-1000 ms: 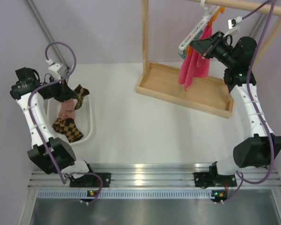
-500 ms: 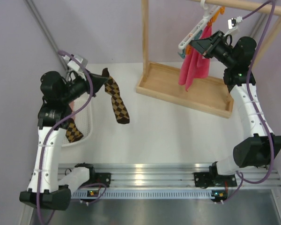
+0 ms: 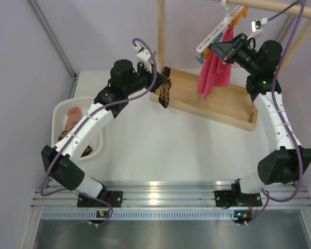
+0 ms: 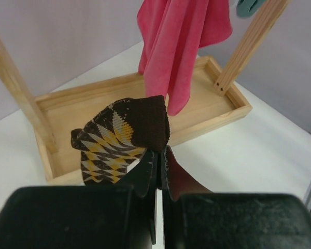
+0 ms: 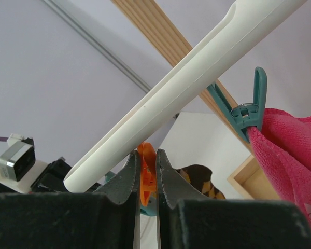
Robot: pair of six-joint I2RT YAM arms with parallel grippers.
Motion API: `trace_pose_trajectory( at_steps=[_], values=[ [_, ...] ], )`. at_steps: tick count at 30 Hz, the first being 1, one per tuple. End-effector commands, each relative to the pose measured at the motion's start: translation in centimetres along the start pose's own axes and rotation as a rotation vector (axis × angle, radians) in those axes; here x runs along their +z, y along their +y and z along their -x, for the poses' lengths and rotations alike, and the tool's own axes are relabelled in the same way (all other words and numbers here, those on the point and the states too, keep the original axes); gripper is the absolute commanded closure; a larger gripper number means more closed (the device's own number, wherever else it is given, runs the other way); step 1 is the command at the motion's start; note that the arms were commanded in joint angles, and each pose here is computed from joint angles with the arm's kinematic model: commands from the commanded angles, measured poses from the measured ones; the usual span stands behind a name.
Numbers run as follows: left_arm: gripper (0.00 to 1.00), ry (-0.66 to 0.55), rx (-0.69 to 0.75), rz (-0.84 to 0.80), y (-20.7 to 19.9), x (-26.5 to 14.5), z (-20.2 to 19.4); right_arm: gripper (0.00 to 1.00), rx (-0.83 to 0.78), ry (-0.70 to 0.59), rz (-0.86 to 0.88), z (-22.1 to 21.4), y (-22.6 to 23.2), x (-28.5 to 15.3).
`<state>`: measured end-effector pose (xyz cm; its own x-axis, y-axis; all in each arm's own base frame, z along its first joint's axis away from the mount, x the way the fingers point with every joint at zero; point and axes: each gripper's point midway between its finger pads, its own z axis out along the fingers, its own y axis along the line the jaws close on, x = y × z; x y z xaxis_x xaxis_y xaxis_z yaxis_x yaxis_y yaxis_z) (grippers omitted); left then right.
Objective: Clip the socks to the hanger
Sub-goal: Clamp the sock onto the hanger.
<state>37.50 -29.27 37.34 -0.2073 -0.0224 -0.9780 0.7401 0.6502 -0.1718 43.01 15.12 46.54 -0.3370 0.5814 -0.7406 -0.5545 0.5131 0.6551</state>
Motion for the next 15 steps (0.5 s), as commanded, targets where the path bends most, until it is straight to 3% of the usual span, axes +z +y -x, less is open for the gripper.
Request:
trace_pose_trajectory(
  at_steps=[1, 7, 15],
  values=[
    [1.0, -0.195, 0.03, -0.044, -2.8, 0.8, 6.3, 1.0, 0.033, -0.08, -0.028, 1.6, -0.6, 0.6],
    [1.0, -0.302, 0.033, -0.075, -4.3, 4.0, 7.2, 1.0, 0.144, -0.065, -0.034, 0.7, -0.8, 0.9],
    [1.0, -0.266, -0.08, -0.185, -7.2, 6.6, 6.0, 1.0, 0.083, -0.116, -0.127, 2.2, -1.3, 0.2]
  ],
)
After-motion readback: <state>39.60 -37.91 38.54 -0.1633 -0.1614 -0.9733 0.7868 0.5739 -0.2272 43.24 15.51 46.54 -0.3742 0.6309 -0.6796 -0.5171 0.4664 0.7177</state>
